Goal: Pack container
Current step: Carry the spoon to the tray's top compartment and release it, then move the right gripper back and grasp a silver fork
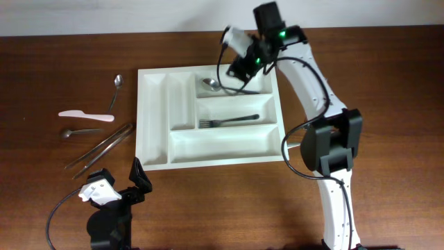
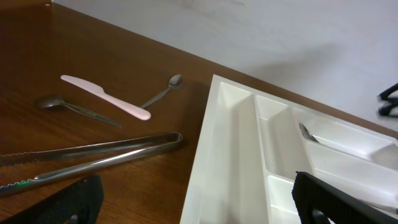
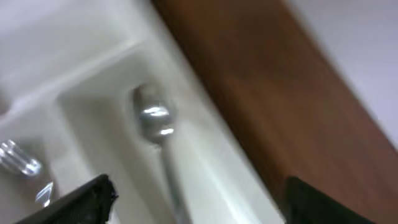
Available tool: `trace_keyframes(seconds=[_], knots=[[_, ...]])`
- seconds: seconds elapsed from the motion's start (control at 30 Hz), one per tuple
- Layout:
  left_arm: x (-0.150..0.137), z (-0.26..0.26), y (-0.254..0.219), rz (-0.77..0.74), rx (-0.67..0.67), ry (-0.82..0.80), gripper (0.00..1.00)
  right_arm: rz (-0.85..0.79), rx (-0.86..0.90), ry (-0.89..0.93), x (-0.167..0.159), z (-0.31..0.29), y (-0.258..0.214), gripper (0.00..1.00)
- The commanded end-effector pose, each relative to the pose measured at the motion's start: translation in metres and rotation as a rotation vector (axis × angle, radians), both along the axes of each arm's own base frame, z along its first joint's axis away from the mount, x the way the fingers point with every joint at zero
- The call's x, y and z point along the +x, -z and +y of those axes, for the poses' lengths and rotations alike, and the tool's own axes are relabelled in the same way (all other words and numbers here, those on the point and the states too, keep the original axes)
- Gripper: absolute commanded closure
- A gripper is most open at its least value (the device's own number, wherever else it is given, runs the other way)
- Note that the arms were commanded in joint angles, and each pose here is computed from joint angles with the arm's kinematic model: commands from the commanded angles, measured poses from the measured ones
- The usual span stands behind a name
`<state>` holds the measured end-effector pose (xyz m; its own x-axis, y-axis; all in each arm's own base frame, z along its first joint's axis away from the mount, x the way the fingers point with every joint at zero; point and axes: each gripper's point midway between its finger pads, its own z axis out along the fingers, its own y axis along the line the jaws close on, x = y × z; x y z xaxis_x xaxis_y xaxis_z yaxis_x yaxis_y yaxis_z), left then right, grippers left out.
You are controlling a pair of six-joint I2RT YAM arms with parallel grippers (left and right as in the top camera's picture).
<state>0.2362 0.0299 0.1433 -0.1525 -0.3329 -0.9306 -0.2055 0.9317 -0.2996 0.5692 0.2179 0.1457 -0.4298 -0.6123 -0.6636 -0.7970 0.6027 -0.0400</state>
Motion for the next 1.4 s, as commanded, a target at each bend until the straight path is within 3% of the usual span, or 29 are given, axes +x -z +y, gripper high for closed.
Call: trace_keyframes(seconds=[0.0,0.1,0.23,0.33,0.47,0.57,0.83,1.37], knots=[[0.0,0.0,0.0,-0.002,0.017,0.009,0.01,-0.015,0.061,0.511,0.034,-0.082,-0.06,0.04],[0.0,0.0,0.0,-0.002,0.017,0.009,0.01,0.048,0.063,0.837,0.035,-0.153,-0.059,0.01],[0.0,0.0,0.0,-0.002,0.017,0.009,0.01,0.236,0.047,1.162,0.004,-0.223,-0.028,0.01],[0.0,0.0,0.0,-0.002,0.017,0.009,0.01,0.396,0.062,1.185,-0.02,-0.244,-0.006,0.01],[0.0,0.0,0.0,-0.002,0.017,0.009,0.01,0.518,0.188,1.14,-0.029,-0.244,-0.004,0.01],[0.0,0.0,0.0,-0.002,0.017,0.009,0.01,0.538,0.201,1.136,-0.029,-0.244,0.003,0.08],[0.0,0.0,0.0,-0.002,0.017,0.009,0.01,0.666,0.09,1.403,-0.055,-0.249,0.067,0.15],[0.0,0.0,0.0,-0.002,0.017,0.009,0.01,0.69,0.007,1.531,-0.072,-0.254,0.102,0.3]])
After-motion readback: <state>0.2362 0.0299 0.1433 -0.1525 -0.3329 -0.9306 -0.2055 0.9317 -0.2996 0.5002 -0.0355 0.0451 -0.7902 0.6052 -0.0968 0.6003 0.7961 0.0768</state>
